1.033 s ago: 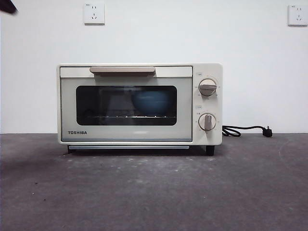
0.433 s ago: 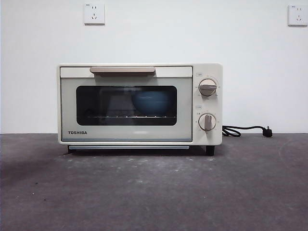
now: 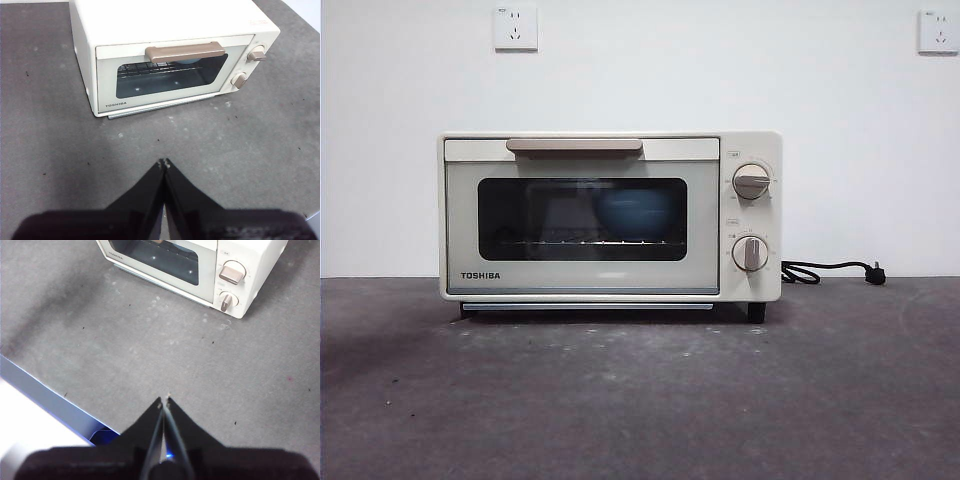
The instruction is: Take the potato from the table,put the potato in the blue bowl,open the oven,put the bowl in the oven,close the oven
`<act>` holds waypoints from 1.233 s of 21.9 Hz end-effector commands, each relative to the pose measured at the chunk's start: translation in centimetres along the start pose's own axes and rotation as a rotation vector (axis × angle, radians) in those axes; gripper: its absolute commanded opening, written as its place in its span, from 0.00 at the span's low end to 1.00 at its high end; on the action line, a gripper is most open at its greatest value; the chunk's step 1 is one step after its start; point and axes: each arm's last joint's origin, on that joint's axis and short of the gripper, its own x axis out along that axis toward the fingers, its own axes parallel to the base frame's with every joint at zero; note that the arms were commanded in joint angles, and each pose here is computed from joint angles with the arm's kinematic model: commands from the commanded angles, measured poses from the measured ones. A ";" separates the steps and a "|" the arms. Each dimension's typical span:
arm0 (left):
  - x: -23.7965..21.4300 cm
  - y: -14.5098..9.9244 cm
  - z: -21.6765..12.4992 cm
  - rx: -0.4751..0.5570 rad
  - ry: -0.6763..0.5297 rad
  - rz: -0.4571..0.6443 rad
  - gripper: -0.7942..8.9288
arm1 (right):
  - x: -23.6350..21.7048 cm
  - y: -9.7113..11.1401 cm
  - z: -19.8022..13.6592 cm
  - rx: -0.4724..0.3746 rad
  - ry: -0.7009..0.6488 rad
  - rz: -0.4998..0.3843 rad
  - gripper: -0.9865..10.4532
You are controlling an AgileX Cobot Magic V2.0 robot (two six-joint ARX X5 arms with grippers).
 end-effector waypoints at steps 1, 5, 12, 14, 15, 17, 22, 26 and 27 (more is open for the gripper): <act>0.0 0.0 -0.1 0.009 -0.003 -0.004 0.08 | 0.0 0.0 0.0 0.076 -0.003 0.000 0.09; 0.0 0.0 -0.1 0.010 -0.003 -0.004 0.08 | 0.0 0.0 0.0 0.075 -0.003 0.000 0.09; 0.0 0.0 -0.1 0.010 -0.004 -0.001 0.08 | -0.1 0.0 0.0 0.076 -0.005 -0.004 0.09; 0.0 0.0 -0.1 0.011 -0.004 -0.001 0.08 | -0.1 0.0 -0.1 0.075 -0.007 -0.004 0.09; 0.0 0.0 -0.1 0.011 -0.004 -0.001 0.08 | -0.1 0.0 -0.1 0.075 -0.007 -0.004 0.09; 0.0 0.0 0.0 0.019 -0.005 0.001 0.08 | -0.1 0.0 -0.1 0.075 -0.007 -0.004 0.09; 0.1 0.0 0.2 0.114 -0.021 0.004 0.08 | -0.3 0.0 -0.1 0.075 -0.010 -0.005 0.09; 0.4 0.2 1.3 0.288 -0.160 0.024 0.08 | -0.4 0.0 -0.2 0.075 -0.013 -0.004 0.09; 0.3 0.2 1.5 0.331 -0.216 0.038 0.08 | -0.4 0.0 -0.3 0.075 -0.012 -0.004 0.09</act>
